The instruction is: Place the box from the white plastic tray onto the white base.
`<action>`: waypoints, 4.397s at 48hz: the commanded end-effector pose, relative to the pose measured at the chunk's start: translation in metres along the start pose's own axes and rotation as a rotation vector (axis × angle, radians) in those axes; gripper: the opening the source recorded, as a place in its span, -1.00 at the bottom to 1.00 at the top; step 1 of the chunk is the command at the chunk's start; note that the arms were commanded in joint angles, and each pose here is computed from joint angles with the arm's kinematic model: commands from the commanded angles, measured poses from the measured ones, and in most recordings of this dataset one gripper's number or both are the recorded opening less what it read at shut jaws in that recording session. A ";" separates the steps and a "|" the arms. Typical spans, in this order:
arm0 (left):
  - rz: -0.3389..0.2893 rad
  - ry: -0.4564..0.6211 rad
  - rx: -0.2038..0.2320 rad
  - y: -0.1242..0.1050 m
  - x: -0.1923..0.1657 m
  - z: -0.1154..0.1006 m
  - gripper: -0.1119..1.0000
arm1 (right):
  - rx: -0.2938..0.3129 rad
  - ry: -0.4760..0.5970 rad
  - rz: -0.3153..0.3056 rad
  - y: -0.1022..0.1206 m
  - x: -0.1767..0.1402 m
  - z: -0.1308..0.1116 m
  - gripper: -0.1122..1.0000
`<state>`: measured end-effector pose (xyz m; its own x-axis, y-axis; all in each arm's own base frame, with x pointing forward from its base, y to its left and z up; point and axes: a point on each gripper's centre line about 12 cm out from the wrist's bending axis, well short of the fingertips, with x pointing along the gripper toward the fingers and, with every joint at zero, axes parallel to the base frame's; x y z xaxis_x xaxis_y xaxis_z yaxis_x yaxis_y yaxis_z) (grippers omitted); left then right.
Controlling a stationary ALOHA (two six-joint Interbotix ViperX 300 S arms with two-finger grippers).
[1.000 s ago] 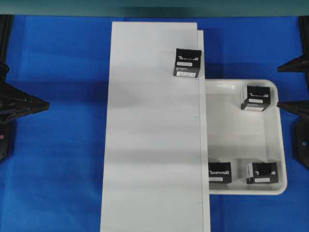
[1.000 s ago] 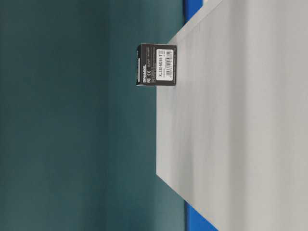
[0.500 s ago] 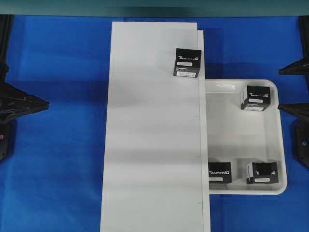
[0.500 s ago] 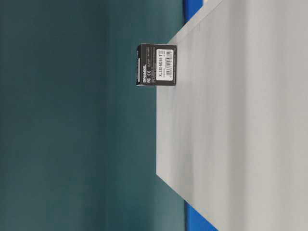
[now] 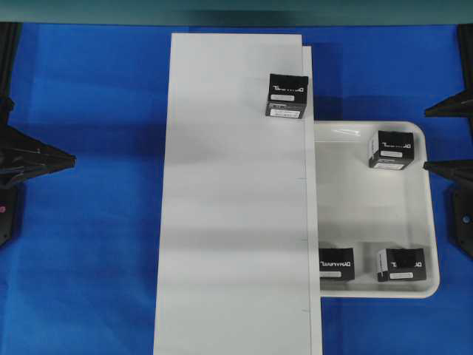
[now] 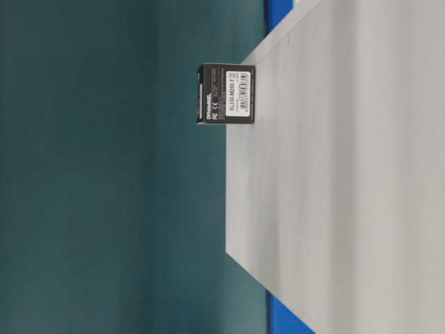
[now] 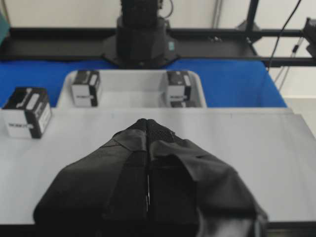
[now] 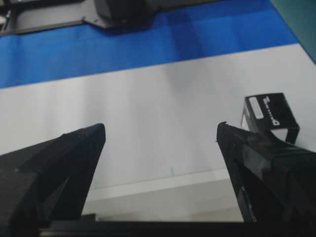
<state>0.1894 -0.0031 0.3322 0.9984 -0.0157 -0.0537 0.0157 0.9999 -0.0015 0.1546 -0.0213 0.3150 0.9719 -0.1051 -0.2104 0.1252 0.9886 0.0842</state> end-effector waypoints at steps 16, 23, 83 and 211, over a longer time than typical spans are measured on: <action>0.003 -0.021 0.000 0.001 0.001 0.010 -0.93 | 0.000 -0.007 0.012 0.002 0.000 0.003 0.97; 0.009 -0.023 0.000 0.002 0.001 0.010 -0.93 | -0.001 -0.002 0.016 0.003 -0.002 0.002 0.97; 0.026 -0.087 -0.002 0.005 0.001 0.014 -0.93 | 0.075 -0.004 0.006 0.000 -0.014 -0.031 0.97; -0.030 -0.060 -0.071 -0.005 -0.004 0.008 -0.93 | 0.072 0.019 0.003 -0.001 -0.011 -0.044 0.97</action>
<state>0.1834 -0.0075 0.3372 0.9992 -0.0408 0.0031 0.0409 0.9963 -0.0751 0.1342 -0.0156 0.2707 0.9653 -0.0961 -0.2429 0.1368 0.9781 0.1569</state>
